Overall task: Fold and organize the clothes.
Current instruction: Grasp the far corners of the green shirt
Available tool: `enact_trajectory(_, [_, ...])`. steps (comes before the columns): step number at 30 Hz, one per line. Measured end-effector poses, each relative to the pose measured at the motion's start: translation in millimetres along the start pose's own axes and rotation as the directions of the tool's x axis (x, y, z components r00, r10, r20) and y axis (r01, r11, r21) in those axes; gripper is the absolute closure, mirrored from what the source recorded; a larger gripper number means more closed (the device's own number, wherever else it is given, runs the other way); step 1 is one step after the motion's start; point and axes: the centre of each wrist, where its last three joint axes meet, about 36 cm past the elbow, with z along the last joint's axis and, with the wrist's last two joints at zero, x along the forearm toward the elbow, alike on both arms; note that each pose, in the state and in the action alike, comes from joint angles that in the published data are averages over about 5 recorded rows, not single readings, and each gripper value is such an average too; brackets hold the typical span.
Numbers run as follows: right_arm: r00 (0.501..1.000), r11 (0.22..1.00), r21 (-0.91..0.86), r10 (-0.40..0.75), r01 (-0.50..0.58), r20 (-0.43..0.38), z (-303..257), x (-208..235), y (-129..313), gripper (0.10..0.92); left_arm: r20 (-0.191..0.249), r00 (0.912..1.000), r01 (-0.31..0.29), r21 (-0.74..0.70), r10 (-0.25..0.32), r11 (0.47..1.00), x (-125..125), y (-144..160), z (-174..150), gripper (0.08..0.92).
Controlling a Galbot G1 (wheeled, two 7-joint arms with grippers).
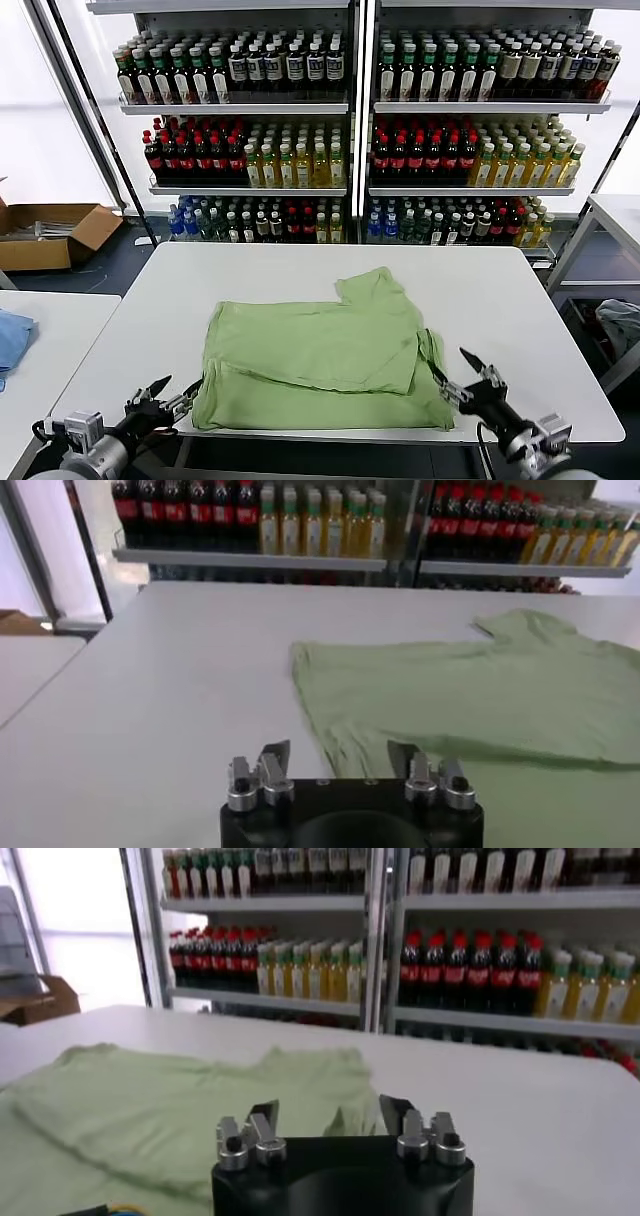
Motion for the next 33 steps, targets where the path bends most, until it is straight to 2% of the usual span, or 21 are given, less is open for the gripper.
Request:
enact_trajectory(4, [1.000,1.000,-0.012,-0.018,0.018,0.021,-3,-42,-16,0.200,0.016,0.9996,-0.024,-0.015,0.024,1.000,-17,13,-13,0.206])
enact_trajectory(7, [0.999,0.999,-0.018,-0.039,0.040,0.026,-5,-75,-27,0.200,0.023,0.9988,-0.043,-0.021,0.044,0.999,-33,23,-23,0.181])
enact_trajectory(20, [0.990,0.990,-0.020,-0.139,0.139,-0.036,-15,-198,-51,0.200,0.014,0.9967,-0.079,-0.032,0.080,0.996,-112,60,-59,0.177])
enact_trajectory(33, [0.982,0.993,-0.017,-0.116,0.115,-0.147,-19,-274,-54,0.200,-0.041,0.9960,-0.080,-0.011,0.079,0.997,-185,74,-76,0.177])
